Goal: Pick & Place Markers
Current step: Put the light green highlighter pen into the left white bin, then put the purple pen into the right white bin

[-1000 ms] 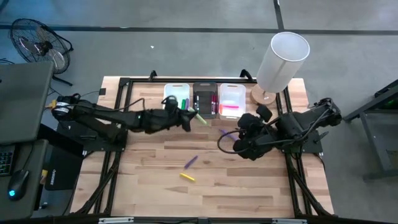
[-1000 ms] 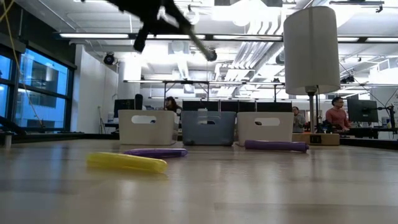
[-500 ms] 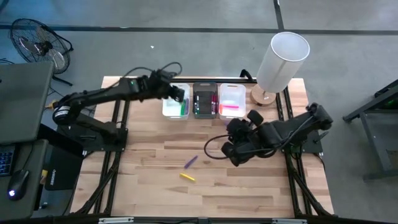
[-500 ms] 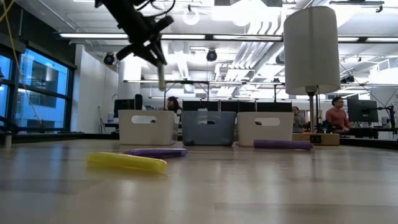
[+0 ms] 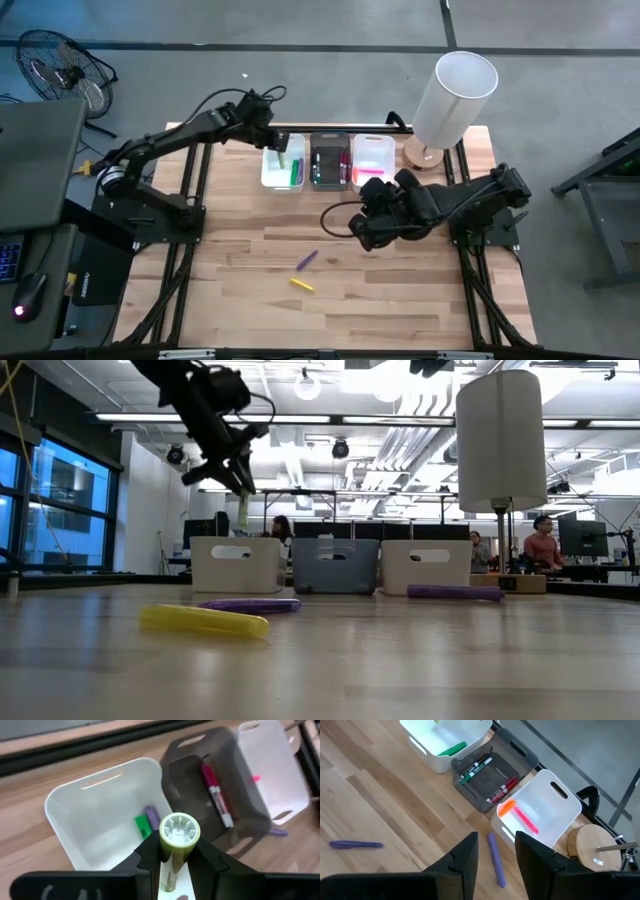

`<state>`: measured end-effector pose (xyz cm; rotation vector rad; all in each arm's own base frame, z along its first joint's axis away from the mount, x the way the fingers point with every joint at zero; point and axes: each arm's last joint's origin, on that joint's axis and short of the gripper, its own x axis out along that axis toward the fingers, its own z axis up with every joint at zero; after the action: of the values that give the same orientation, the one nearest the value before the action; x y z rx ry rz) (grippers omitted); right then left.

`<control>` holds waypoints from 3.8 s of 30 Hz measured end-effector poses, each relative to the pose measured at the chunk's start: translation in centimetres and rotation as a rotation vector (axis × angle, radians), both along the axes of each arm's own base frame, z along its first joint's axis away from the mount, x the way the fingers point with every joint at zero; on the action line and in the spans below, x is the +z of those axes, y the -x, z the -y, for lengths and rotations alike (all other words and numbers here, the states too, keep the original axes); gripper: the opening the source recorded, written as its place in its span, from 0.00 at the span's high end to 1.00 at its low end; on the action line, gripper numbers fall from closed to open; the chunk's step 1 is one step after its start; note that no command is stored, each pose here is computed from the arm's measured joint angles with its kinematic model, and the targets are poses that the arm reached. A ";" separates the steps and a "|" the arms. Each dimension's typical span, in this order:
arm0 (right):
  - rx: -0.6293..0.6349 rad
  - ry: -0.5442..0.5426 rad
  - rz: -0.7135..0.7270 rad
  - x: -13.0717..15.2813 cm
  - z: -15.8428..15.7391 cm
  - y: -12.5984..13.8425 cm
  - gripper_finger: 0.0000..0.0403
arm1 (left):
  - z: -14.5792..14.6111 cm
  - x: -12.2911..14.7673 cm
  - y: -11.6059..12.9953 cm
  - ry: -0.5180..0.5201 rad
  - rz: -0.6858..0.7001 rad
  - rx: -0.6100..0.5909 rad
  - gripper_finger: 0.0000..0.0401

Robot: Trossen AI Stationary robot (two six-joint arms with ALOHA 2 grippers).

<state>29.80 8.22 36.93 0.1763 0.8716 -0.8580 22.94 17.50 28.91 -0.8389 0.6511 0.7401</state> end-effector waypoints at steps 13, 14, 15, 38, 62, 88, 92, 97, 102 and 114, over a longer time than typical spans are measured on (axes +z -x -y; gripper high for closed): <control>-0.005 -0.009 0.003 0.0 0.1 -0.1 0.71 | -0.9 -1.7 -0.9 0.011 -0.052 0.012 0.71; -0.005 -0.009 0.003 0.0 0.1 -0.1 0.71 | -1.0 -1.6 -0.9 0.009 -0.049 0.012 0.70; -0.005 -0.010 0.003 0.0 0.1 -0.1 0.71 | -1.0 -1.6 -0.9 0.008 -0.047 0.012 0.69; 0.019 -0.049 -0.032 -0.1 0.0 0.0 0.71 | 1.8 -1.2 -2.4 0.016 -0.028 -0.102 0.68; 0.198 -0.134 -0.102 -2.6 -2.8 -2.6 0.71 | 15.8 0.8 -5.9 -0.027 0.064 -0.512 0.68; 0.240 -0.061 -0.110 -2.4 -7.5 0.9 0.71 | 26.7 -5.3 -8.9 0.049 -0.084 -0.663 0.62; 0.227 -0.056 -0.098 -2.4 -8.5 1.8 0.71 | 26.9 -7.2 -9.8 0.073 -0.130 -0.647 0.51; 0.229 -0.064 -0.089 -2.4 -9.6 2.7 0.71 | 27.1 -9.0 -10.3 0.108 -0.188 -0.668 0.42; 0.233 -0.080 -0.067 -2.4 -10.6 3.4 0.71 | 27.3 -11.0 -10.7 0.149 -0.258 -0.649 0.43; 0.250 -0.094 -0.038 -2.4 -12.1 4.5 0.71 | 27.2 -13.5 -11.2 0.130 -0.338 -0.593 0.49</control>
<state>25.26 20.31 34.52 0.1293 0.9484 -0.5894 34.15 -9.72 15.40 -0.5911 1.1969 0.2987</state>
